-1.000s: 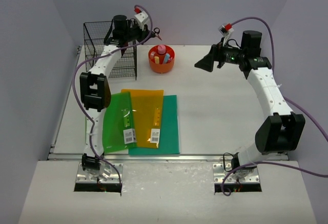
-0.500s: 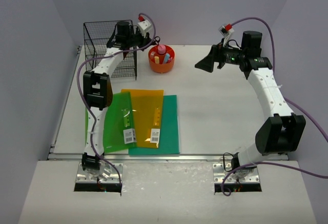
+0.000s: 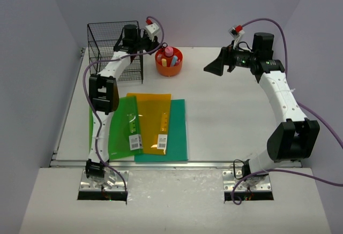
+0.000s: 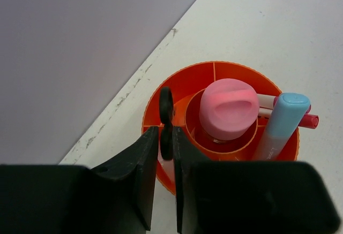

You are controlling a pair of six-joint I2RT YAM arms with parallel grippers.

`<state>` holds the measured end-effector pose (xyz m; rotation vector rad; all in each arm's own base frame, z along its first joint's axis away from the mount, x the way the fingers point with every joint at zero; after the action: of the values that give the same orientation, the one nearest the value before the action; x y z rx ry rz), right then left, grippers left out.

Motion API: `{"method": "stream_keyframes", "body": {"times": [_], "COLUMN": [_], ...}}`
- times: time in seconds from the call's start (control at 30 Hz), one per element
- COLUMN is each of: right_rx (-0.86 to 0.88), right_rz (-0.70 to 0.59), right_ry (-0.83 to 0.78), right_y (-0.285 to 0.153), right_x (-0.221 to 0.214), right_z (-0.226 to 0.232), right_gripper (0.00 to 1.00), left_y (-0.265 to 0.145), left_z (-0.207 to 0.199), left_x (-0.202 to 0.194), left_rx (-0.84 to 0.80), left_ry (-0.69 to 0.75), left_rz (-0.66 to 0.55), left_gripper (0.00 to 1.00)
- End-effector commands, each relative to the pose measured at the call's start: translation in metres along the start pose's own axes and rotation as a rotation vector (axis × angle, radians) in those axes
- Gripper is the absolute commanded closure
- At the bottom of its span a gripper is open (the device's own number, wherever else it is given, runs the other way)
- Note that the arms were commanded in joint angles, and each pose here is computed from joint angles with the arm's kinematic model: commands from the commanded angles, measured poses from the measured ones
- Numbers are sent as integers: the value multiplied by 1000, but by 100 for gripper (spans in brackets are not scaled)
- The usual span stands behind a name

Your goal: Organize the desk

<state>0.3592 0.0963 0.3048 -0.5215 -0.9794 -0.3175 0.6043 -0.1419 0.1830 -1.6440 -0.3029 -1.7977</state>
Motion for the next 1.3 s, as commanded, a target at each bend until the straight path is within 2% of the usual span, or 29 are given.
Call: {"method": "stream_keyframes", "body": {"times": [0.0,0.17,0.27,0.47,0.57,0.63,0.67,0.83,0.87,0.9,0.93,1.1,1.2,1.27], "right_rx": [-10,-12,-11,-8,-20,-46,-58,-112,-120,-128,-124,-45,14,50], "right_rz": [-32,-27,-27,-29,-27,-14,-8,66,78,99,125,238,287,326], "right_ry": [-34,-25,-21,-20,-19,-28,-30,-20,-16,-9,13,74,128,172], "right_y": [-5,-5,-5,-4,-1,2,3,18,21,27,31,65,86,102], "right_x": [13,11,11,13,12,10,8,-10,-15,-24,-37,-88,-112,-126], "right_z": [5,4,5,2,-1,-7,-9,-15,-16,-15,-15,12,28,41], "right_gripper": [1,1,1,1,2,1,1,1,1,1,1,2,3,3], "left_y": [10,15,17,4,-14,-48,-58,-121,-125,-146,-153,-217,-273,-307], "left_z": [-1,-3,0,11,18,20,19,-18,-29,-39,-46,-93,-103,-120], "left_x": [24,25,32,66,95,143,153,196,180,194,177,115,63,46], "left_rx": [3,3,24,141,212,297,311,309,300,321,327,321,436,506], "left_ry": [70,70,81,28,3,-21,-29,-65,-100,-102,-142,-519,-751,-845], "left_rz": [-81,-96,-130,-202,-242,-303,-313,-295,-246,-253,-210,-76,-23,-23], "left_gripper": [84,83,79,42,38,31,28,21,20,19,18,18,19,20]}}
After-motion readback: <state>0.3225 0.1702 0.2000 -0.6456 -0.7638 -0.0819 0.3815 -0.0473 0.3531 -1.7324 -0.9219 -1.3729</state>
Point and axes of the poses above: each gripper's point midway between its finger pads, its own y axis out along the fingers, its own z axis along the line the jaws close on, x = y × z, the point moved 7 cm from there along -y, back along the fingers, and after that the axes turned 4 degrees about y, right-handed, at the moved point
